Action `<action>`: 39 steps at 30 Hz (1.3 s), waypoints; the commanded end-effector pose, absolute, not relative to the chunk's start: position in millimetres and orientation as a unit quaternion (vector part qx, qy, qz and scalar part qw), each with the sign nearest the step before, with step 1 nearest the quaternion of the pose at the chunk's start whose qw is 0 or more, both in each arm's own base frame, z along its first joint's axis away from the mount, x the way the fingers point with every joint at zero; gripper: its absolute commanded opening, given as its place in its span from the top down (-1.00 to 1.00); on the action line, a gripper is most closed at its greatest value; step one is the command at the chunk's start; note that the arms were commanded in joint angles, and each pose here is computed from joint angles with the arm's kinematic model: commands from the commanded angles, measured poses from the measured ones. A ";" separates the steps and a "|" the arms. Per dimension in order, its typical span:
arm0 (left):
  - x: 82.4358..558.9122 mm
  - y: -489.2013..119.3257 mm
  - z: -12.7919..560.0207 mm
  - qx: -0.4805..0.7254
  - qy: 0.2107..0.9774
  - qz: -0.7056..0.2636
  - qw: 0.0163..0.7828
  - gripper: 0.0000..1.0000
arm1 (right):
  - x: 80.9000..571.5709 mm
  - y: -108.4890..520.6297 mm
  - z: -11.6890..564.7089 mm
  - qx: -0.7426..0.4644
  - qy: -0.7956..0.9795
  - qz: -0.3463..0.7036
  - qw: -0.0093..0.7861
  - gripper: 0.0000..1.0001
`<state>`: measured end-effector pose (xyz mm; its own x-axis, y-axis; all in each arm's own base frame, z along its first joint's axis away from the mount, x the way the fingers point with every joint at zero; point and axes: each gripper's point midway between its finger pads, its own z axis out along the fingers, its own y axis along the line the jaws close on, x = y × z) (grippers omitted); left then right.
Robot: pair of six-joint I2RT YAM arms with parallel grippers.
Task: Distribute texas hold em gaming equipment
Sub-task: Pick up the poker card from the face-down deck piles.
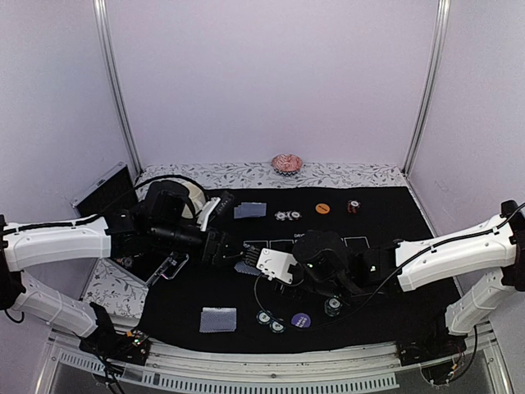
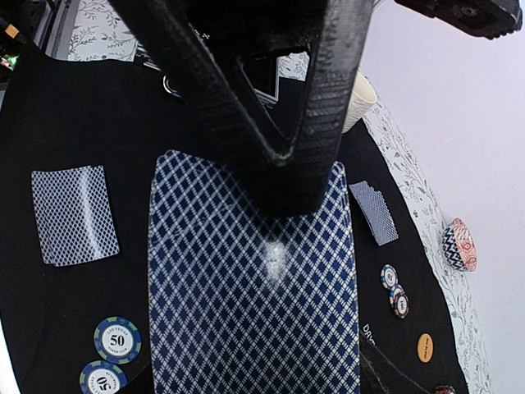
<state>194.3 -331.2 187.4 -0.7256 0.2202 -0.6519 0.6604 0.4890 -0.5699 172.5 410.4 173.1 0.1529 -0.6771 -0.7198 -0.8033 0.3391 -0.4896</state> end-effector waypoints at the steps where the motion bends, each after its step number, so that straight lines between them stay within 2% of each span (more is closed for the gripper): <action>1: 188.3 -343.5 198.4 0.285 0.802 -0.460 0.253 -0.43 | 172.5 411.0 188.5 -0.554 0.646 0.074 0.520 -0.11; 3: 189.8 -346.0 195.4 0.286 0.804 -0.458 0.249 -0.50 | 172.9 411.4 188.6 -0.554 0.646 0.074 0.519 -0.11; 6: 193.8 -349.8 186.2 0.284 0.811 -0.452 0.241 -0.49 | 172.7 411.1 189.0 -0.554 0.646 0.074 0.520 -0.11; 15: 197.5 -341.1 178.6 0.280 0.824 -0.425 0.250 -0.17 | 173.0 405.2 189.7 -0.550 0.648 0.071 0.522 -0.11; 25: 190.0 -335.8 182.1 0.282 0.821 -0.431 0.248 -0.05 | 173.6 402.8 188.5 -0.547 0.650 0.068 0.523 -0.12; 33: 186.1 -327.6 182.1 0.282 0.824 -0.423 0.249 0.23 | 173.7 401.3 188.6 -0.546 0.651 0.068 0.523 -0.12; 37: 181.6 -328.7 182.2 0.285 0.822 -0.432 0.239 0.25 | 173.9 401.3 188.5 -0.546 0.651 0.066 0.523 -0.12; 39: 180.2 -330.2 183.6 0.286 0.819 -0.438 0.235 0.20 | 174.0 401.8 189.3 -0.546 0.650 0.067 0.524 -0.12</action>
